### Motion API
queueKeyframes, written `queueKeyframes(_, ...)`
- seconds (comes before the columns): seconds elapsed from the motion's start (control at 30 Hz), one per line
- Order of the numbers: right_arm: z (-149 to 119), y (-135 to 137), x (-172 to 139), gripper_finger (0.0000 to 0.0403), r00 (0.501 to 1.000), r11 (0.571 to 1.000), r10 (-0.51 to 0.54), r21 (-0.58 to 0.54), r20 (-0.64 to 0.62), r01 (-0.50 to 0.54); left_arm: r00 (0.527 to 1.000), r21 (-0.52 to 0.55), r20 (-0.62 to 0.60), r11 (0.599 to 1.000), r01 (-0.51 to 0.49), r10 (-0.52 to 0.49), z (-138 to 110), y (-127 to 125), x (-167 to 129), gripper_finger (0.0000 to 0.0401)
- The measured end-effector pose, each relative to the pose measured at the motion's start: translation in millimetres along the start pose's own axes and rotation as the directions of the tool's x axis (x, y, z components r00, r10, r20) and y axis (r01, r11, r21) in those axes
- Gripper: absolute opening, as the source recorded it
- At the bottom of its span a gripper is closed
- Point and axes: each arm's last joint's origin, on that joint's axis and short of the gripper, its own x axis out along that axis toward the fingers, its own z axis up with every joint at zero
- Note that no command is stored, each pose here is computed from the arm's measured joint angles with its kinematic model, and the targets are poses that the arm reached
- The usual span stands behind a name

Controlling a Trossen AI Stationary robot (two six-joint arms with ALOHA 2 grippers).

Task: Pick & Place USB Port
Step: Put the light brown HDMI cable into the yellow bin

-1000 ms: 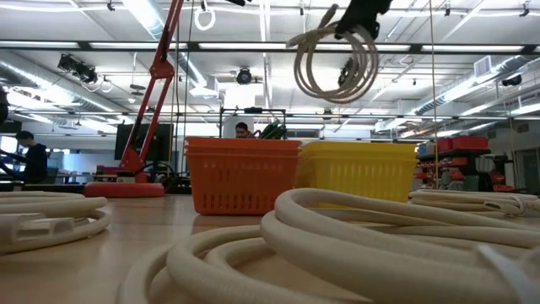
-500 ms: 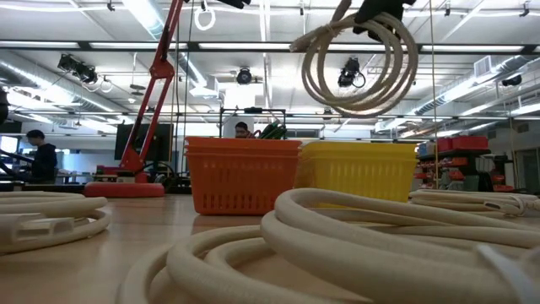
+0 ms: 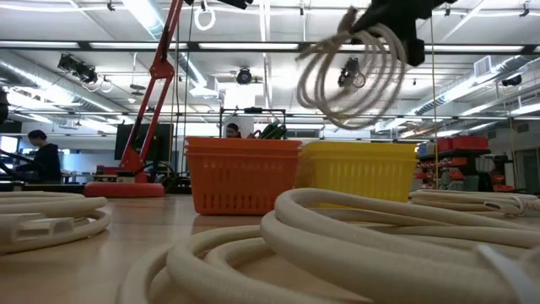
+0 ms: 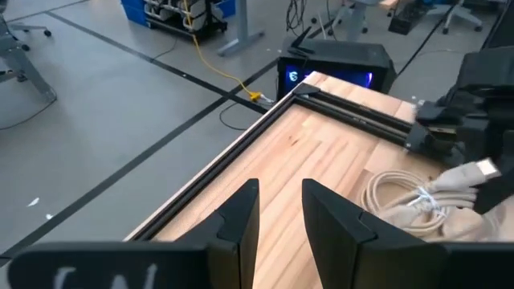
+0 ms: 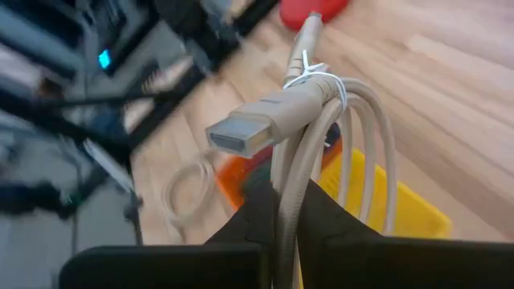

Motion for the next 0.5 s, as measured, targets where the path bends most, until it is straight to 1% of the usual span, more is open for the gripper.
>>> queueKeyframes(0.1, -1.8, 9.4, 5.4, 0.0018, 0.988, 0.996, 0.066, 0.056, 0.139, -0.074, 1.000, 0.003, -0.006, 1.000, -0.001, 0.001, -0.6, 0.1, 0.0, 0.0103)
queueKeyframes(0.17, -6.1, 11.6, 9.4, 0.0018, 0.979, 0.994, 0.057, 0.085, 0.197, -0.074, 1.000, 0.004, -0.009, 1.000, 0.005, -0.005, -0.9, 0.0, 0.0, 0.0103)
queueKeyframes(0.27, -15.2, 11.5, 16.5, 0.0018, 0.982, 0.993, 0.005, 0.118, 0.190, -0.028, 1.000, 0.005, -0.012, 1.000, 0.012, -0.012, -1.0, -0.2, 0.0, 0.0103)
queueKeyframes(0.4, -30.0, 15.3, 25.0, 0.0017, 0.993, 0.989, -0.010, 0.150, 0.120, -0.008, 1.000, 0.006, -0.014, 1.000, 0.012, -0.012, -1.2, -0.1, 0.0, 0.0103)
queueKeyframes(0.5, -39.2, 19.4, 29.2, 0.0017, 0.995, 0.986, -0.019, 0.167, 0.103, 0.002, 1.000, 0.008, -0.018, 1.000, 0.013, -0.012, -1.6, -0.1, 0.0, 0.0103)
